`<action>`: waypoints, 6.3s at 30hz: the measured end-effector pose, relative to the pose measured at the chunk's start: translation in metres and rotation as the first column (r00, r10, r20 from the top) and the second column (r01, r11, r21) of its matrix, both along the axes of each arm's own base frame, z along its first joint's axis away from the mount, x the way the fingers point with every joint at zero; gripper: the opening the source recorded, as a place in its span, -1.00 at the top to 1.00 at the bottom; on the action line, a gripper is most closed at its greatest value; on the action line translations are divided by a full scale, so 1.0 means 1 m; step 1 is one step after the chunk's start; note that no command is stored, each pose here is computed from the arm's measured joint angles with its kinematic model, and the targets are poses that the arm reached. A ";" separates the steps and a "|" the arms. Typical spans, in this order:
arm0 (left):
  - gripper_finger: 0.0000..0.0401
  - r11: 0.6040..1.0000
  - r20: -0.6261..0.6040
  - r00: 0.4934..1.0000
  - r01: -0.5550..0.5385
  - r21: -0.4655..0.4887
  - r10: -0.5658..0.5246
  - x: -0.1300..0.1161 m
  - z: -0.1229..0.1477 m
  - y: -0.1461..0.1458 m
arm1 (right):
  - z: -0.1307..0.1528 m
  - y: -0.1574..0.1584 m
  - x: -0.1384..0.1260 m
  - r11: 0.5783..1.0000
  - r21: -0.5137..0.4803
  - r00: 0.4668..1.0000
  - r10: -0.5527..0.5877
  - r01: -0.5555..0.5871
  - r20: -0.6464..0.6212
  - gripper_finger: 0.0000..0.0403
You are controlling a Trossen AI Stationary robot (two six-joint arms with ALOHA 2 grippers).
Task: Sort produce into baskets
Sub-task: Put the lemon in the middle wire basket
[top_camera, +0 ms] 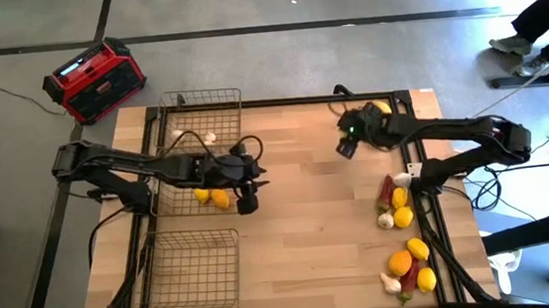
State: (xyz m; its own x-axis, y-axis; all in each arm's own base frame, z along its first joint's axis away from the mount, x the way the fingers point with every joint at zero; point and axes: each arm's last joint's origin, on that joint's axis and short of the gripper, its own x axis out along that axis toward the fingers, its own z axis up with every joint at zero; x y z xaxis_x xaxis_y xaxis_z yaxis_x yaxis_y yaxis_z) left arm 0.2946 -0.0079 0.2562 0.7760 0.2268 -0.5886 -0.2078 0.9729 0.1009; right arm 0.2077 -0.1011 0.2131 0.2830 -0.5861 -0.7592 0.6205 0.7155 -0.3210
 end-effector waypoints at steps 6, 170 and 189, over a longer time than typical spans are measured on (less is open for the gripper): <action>0.29 1.000 -0.022 1.000 0.000 0.001 0.000 0.004 -0.006 0.000 | -0.003 -0.031 -0.021 0.989 0.046 0.990 -0.140 0.141 -0.022 -0.33; -0.15 0.994 0.189 0.982 0.044 -0.100 -0.024 0.027 -0.003 0.018 | -0.007 0.085 0.112 0.707 -0.199 0.498 0.643 -0.679 0.582 0.04; 0.02 0.996 0.172 0.984 0.055 -0.073 -0.042 0.035 -0.013 0.018 | -0.006 0.085 0.112 0.698 -0.211 0.478 0.648 -0.684 0.593 0.04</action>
